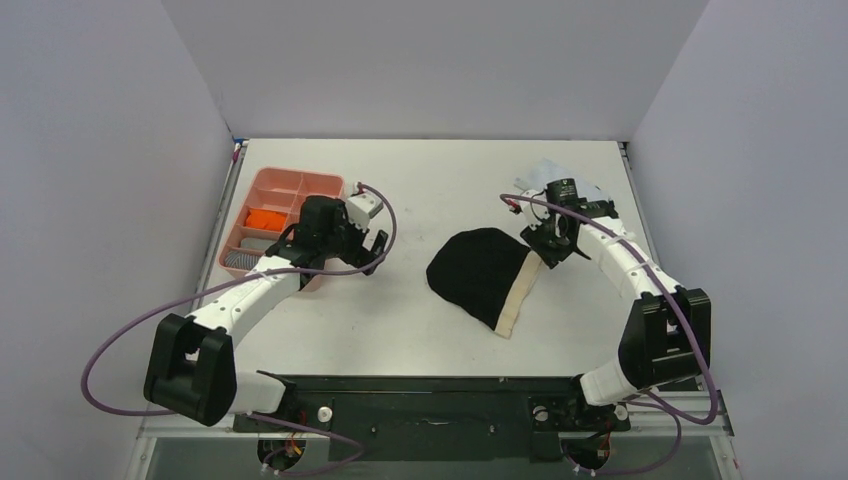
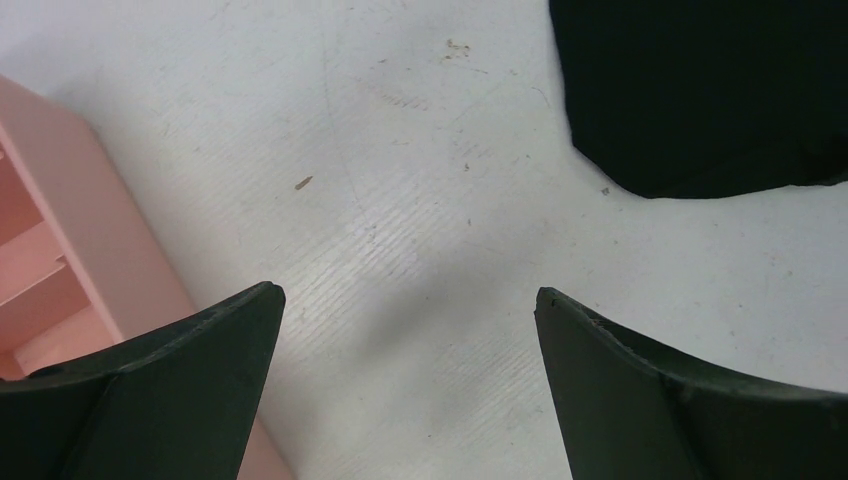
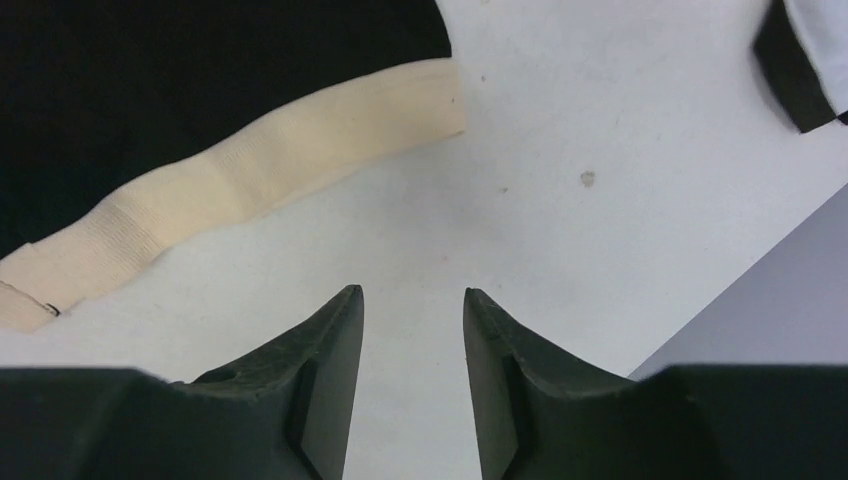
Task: Roll the underwear
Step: Flatten out the underwear at the center of the board.
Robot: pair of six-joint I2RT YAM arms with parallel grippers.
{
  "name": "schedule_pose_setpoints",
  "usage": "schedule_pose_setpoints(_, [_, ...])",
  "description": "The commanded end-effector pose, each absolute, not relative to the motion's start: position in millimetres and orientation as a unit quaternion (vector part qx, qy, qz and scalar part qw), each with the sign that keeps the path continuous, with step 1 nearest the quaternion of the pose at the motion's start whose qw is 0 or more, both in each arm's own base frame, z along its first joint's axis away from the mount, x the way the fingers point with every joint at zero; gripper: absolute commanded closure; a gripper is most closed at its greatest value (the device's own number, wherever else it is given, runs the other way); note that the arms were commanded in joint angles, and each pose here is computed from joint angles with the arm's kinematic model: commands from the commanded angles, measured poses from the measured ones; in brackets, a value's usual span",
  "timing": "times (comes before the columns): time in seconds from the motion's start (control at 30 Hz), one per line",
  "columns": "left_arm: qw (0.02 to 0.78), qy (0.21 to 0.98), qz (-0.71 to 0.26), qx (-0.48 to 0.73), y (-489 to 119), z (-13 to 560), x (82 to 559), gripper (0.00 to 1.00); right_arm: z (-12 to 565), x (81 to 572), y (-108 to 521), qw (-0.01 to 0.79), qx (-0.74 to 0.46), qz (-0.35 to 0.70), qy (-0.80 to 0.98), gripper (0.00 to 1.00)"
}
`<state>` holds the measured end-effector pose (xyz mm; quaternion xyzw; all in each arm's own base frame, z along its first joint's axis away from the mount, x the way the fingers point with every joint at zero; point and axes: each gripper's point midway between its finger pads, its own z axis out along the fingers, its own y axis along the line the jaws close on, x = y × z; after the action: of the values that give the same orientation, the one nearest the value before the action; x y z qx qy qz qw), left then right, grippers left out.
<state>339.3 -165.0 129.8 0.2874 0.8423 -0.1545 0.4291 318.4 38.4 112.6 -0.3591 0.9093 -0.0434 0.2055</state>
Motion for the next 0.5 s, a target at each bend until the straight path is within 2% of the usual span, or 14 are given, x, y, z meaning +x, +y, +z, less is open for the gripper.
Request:
schedule_pose_setpoints(0.0, [0.457,0.813,-0.151,0.327,-187,147,344,0.03,104,306,30,0.189,-0.361,-0.060,0.911,0.59])
schedule_pose_setpoints(0.23, [0.456,0.816,-0.146,0.326,-185,145,339,0.03,93,240,111,0.189,-0.508,0.017,0.840,0.56])
schedule_pose_setpoints(0.47, [0.454,0.831,-0.127,0.295,-159,148,346,0.03,71,195,162,0.182,-0.586,0.032,0.789,0.56])
